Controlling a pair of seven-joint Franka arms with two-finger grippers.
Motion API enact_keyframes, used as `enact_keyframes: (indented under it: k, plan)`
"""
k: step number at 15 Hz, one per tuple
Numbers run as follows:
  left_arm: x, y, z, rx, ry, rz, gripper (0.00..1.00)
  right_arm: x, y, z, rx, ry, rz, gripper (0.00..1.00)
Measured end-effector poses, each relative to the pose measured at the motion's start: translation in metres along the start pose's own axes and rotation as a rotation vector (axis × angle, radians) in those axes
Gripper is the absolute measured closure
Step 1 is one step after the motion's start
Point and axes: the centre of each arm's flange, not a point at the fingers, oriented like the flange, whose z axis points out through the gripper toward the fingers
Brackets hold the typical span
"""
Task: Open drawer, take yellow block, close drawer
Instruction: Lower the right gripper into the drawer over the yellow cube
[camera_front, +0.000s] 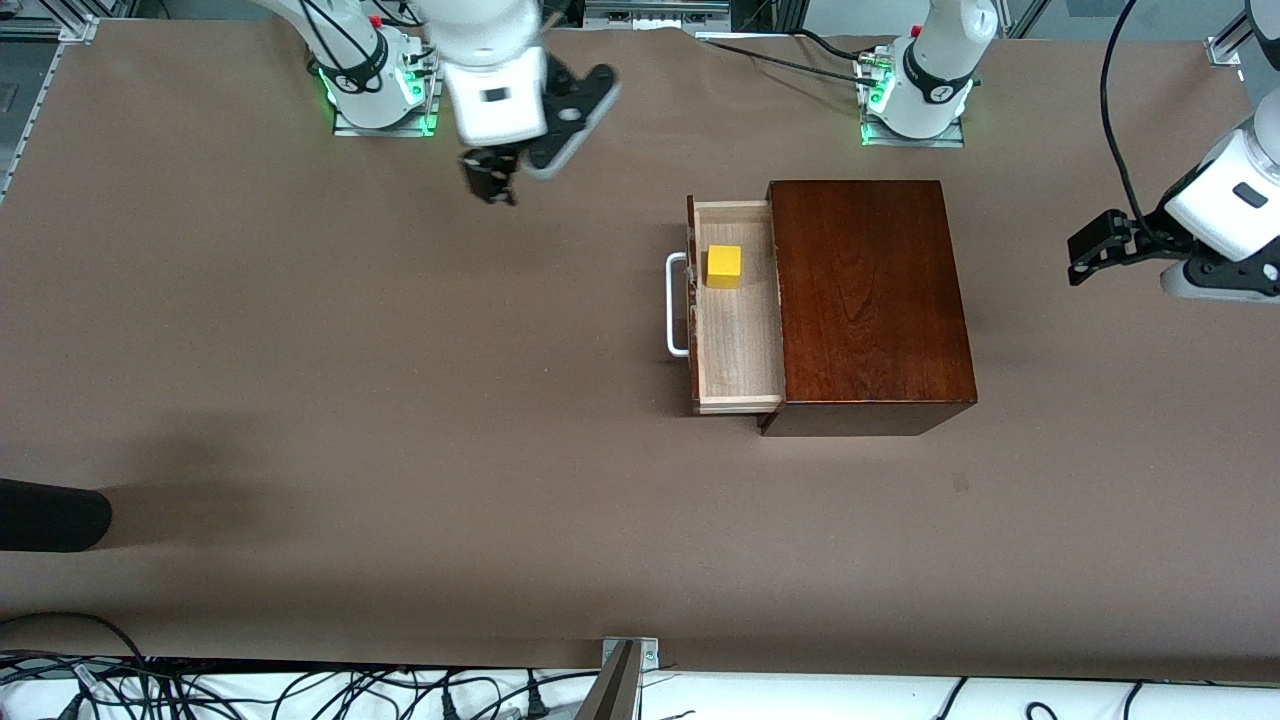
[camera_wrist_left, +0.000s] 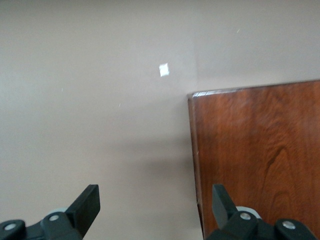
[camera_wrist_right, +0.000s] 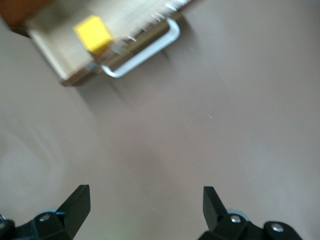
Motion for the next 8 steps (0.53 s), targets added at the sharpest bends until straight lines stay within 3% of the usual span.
enact_keyframes:
  k: [3, 8]
  plan:
    - [-0.007, -0.005, 0.005, 0.0, -0.012, -0.009, 0.0, 0.045, -0.024, 0.037, 0.02, 0.015, -0.211, 0.0]
    - [-0.007, 0.001, 0.003, 0.0, -0.007, 0.002, 0.0, 0.093, -0.062, 0.094, -0.052, 0.021, -0.393, 0.0]
